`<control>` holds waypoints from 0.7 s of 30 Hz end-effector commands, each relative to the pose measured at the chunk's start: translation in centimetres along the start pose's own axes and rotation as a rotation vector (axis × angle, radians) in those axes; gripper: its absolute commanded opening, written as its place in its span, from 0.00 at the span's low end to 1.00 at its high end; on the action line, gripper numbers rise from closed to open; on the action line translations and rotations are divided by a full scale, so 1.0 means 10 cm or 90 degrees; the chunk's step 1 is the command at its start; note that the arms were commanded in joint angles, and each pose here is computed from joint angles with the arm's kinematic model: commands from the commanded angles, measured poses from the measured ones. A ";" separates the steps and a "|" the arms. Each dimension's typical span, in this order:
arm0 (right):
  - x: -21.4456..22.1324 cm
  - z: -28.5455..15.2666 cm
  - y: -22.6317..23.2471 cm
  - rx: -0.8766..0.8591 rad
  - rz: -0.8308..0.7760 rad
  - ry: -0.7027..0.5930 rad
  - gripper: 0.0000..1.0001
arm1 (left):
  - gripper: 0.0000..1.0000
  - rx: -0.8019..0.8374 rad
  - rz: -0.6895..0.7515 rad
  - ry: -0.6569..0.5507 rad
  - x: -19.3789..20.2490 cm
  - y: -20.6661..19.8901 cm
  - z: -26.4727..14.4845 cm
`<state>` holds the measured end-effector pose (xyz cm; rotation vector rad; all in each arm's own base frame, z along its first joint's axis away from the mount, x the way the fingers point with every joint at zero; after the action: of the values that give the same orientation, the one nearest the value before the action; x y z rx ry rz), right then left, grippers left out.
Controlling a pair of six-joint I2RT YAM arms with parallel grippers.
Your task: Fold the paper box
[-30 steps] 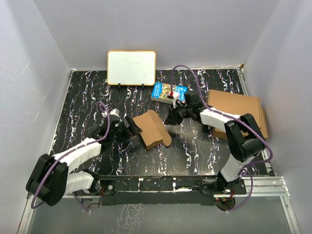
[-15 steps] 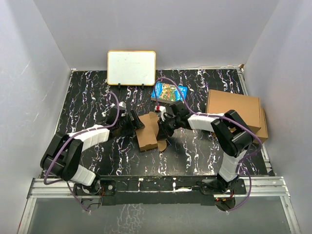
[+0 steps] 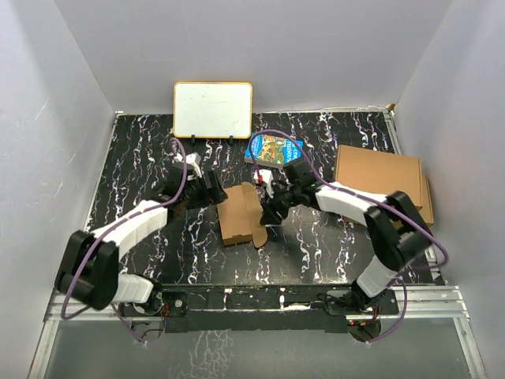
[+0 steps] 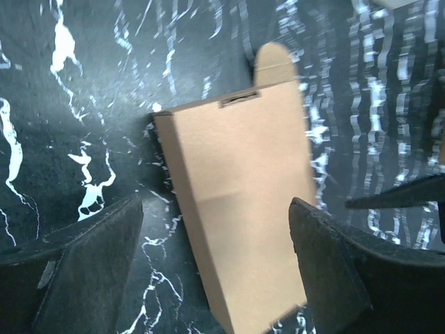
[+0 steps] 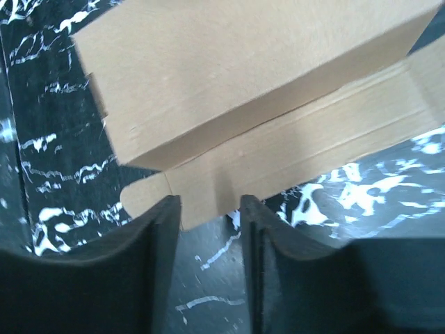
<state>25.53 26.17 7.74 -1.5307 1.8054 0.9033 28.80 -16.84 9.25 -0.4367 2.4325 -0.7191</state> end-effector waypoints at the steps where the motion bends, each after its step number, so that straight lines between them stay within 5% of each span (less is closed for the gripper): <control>1: -0.23 -0.31 0.14 -0.001 -0.265 -0.064 0.52 | 0.85 0.099 0.041 -0.060 -0.16 -0.28 -0.39; 7: -0.04 -0.31 0.47 -0.054 -0.542 -0.128 0.77 | 0.86 0.190 -0.032 -0.039 0.19 -0.22 -0.51; 21: 0.11 0.19 0.42 -0.002 -0.666 -0.024 0.66 | 0.85 0.149 -0.079 -0.004 0.35 -0.02 -0.28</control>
<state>18.86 26.05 5.32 -2.1076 0.8381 0.5686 23.49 -16.76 9.17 -0.5133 2.3114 -0.9956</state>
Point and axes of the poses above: each gripper's point midway between its finger pads, its own z axis out along the fingers, its own y axis along the line the jaws close on, x = y × z, the point moved 3 cm from there along -z, back along the fingers, and after that the axes turned 14 degrees about -z, right-handed, at the moved point
